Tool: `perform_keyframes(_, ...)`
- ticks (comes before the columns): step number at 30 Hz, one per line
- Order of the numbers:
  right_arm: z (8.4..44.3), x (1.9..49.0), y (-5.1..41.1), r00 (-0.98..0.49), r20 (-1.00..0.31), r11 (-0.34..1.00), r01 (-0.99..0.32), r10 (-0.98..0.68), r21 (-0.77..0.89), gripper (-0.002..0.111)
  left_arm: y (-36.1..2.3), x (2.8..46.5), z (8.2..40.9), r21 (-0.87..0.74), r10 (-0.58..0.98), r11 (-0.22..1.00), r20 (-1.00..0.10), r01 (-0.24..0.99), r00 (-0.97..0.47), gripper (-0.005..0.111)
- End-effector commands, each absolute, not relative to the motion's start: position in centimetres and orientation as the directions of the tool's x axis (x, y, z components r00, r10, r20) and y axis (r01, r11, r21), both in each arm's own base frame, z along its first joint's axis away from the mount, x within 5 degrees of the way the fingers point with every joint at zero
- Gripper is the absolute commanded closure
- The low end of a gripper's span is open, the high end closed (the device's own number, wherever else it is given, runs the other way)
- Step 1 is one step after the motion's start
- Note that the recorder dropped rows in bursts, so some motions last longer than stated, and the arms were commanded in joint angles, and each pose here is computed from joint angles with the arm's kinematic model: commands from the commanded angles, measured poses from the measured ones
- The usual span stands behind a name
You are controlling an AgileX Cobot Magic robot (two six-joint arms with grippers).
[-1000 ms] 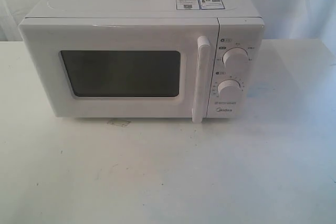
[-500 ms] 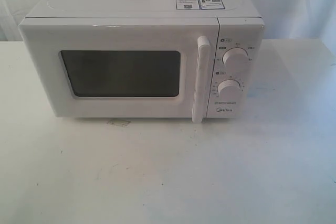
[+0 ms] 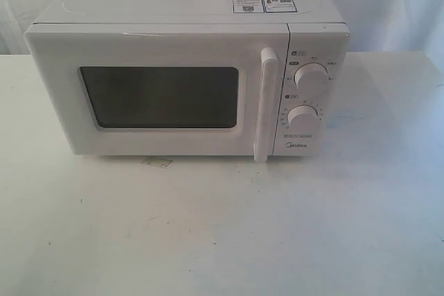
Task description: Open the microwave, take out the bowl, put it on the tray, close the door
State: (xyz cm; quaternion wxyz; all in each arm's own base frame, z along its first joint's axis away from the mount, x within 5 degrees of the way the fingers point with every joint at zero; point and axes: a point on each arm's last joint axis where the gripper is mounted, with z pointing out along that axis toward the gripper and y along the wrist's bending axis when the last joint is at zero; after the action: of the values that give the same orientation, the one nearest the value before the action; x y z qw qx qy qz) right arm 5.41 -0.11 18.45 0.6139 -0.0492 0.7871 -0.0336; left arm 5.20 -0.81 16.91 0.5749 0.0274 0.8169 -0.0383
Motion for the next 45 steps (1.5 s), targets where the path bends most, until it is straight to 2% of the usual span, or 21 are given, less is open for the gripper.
perform_keyframes(1, 19.2, 5.5, 0.0, -0.148, -0.982, 0.993, -0.033, -0.119, -0.115, 0.108, -0.9, 5.2, 16.8, -0.037, -0.002, 0.995, -0.940, 0.096, -0.341, 0.107)
perform_keyframes(10, 22.5, 5.4, 0.4, 0.218, -0.972, 0.994, -0.043, -0.089, -0.101, 0.108, -0.9, 5.2, 16.8, -0.037, -0.002, 0.995, -0.940, 0.096, -0.341, 0.107)
perform_keyframes(14, 24.7, 4.6, 0.7, 0.463, -0.884, 0.993, -0.050, -0.068, -0.103, 0.108, -0.9, 5.2, 16.8, -0.037, -0.002, 0.995, -0.940, 0.096, -0.341, 0.107)
perform_keyframes(17, 26.4, 3.4, 0.8, 0.654, -0.756, 0.993, -0.056, -0.043, -0.105, 0.108, -0.9, 5.2, 16.8, -0.037, -0.002, 0.995, -0.940, 0.096, -0.341, 0.107)
perform_keyframes(20, 27.6, 2.8, 0.9, 0.711, -0.701, 0.992, -0.046, -0.048, -0.114, 0.108, -0.9, 5.2, 16.8, -0.037, -0.002, 0.995, -0.940, 0.096, -0.341, 0.107)
perform_keyframes(26, 32.4, 1.0, 0.7, 0.773, -0.624, 0.988, 0.025, -0.115, -0.152, 0.108, -0.9, 5.2, 16.8, -0.037, -0.002, 0.995, -0.940, 0.096, -0.341, 0.107)
perform_keyframes(29, 35.2, 0.8, 0.5, 0.732, -0.669, 0.988, 0.032, -0.126, -0.150, 0.108, -0.9, 5.2, 16.8, -0.037, -0.002, 0.995, -0.940, 0.096, -0.341, 0.107)
perform_keyframes(32, 37.4, 1.6, 0.4, 0.632, -0.762, 0.988, 0.032, -0.137, -0.151, 0.108, -0.9, 5.2, 16.8, -0.037, -0.002, 0.995, -0.940, 0.096, -0.341, 0.107)
perform_keyframes(35, 38.7, 3.3, 0.2, 0.436, -0.887, 0.987, 0.025, -0.151, -0.156, 0.108, -0.9, 5.2, 16.8, -0.037, -0.002, 0.995, -0.940, 0.096, -0.341, 0.107)
perform_keyframes(39, 37.9, 6.3, 0.0, 0.107, -0.981, 0.987, 0.004, -0.162, -0.162, 0.108, -0.9, 5.2, 16.8, -0.037, -0.002, 0.995, -0.940, 0.096, -0.341, 0.107)
perform_keyframes(42, 36.8, 7.8, 0.0, -0.022, -0.986, 0.986, -0.009, -0.166, -0.165, 0.108, -0.9, 5.2, 16.8, -0.037, -0.002, 0.995, -0.940, 0.096, -0.341, 0.107)
perform_keyframes(45, 36.4, 8.5, 0.0, -0.063, -0.984, 0.986, -0.014, -0.167, -0.166, 0.108, -0.9, 5.2, 16.8, -0.037, -0.002, 0.995, -0.940, 0.096, -0.341, 0.107)
